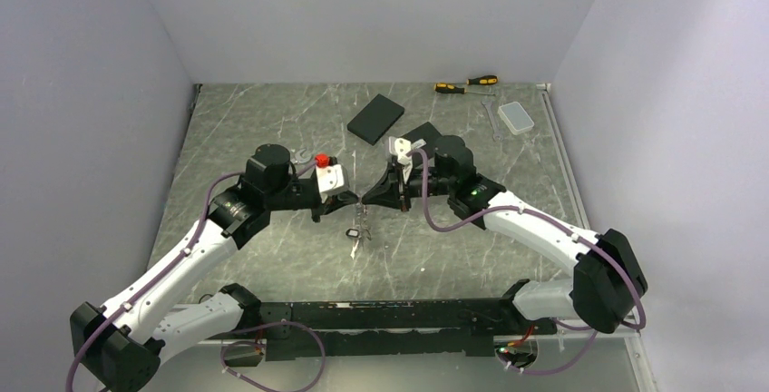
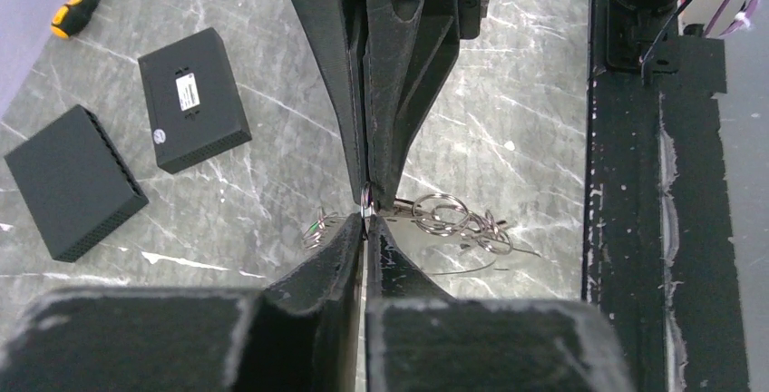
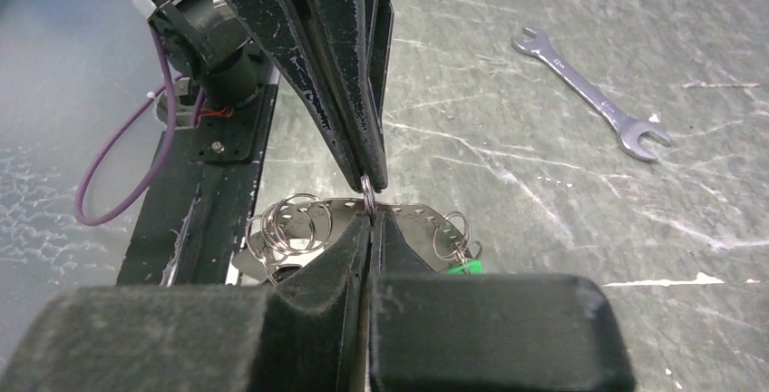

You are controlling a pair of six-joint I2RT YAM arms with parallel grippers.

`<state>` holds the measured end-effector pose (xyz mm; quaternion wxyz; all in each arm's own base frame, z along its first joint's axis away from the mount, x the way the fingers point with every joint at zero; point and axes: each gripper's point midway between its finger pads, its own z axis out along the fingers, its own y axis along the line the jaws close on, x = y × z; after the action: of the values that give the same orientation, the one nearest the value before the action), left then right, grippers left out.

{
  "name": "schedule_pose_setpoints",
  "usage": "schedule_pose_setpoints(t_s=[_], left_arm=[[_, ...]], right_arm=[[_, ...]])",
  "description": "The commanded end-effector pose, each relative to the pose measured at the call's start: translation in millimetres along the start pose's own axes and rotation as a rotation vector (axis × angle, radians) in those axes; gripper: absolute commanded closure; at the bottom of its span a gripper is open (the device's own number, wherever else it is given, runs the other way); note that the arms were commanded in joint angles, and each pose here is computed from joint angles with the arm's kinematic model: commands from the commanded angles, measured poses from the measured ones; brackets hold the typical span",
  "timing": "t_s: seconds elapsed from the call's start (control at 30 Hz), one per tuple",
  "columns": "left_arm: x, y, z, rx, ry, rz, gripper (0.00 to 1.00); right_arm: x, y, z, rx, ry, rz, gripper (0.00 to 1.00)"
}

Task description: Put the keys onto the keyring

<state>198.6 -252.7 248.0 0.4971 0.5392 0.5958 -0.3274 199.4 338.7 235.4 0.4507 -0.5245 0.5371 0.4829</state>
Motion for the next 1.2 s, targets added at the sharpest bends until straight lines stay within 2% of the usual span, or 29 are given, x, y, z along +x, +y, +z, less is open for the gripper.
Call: schedule_pose_setpoints(t_s=[0.0,0.07,0.2,0.3,0.63,0.8,1.0,1.17], left_arm=[[-24,4,-3,-0.005,-0.065,0.074,0.85],[-20,3,-2,0.006,-0.050,0.076,0.71],[-16,3,-3,0.006,-0.028,0.078,0.52],[-13,3,-3,0.006,-0.019,0.087,0.48],[-19,-3,3,0.069,-0.044,0.061,0.59],[-23,-4,4,0.073,-0.063,0.058,0.60],[-17,-8,6,0.104,-0.042,0.043,0.67],[-15,-10,9,0.122,-0.044,0.027,0.65]], right_arm=[[-24,-2,-4,0.038,0.017,-0.037,1.00],[-20,-2,-4,0.060,0.064,-0.022,1.00],[-13,-7,-10,0.124,0.182,-0.009,1.00],[-7,-11,-16,0.168,0.272,-0.006,1.00],[-3,-1,-10,0.157,0.399,-0.045,1.00],[-4,0,-7,0.149,0.404,-0.069,1.00],[-11,-1,-5,0.158,0.377,-0.094,1.00],[-17,-2,-5,0.167,0.345,-0.113,1.00]])
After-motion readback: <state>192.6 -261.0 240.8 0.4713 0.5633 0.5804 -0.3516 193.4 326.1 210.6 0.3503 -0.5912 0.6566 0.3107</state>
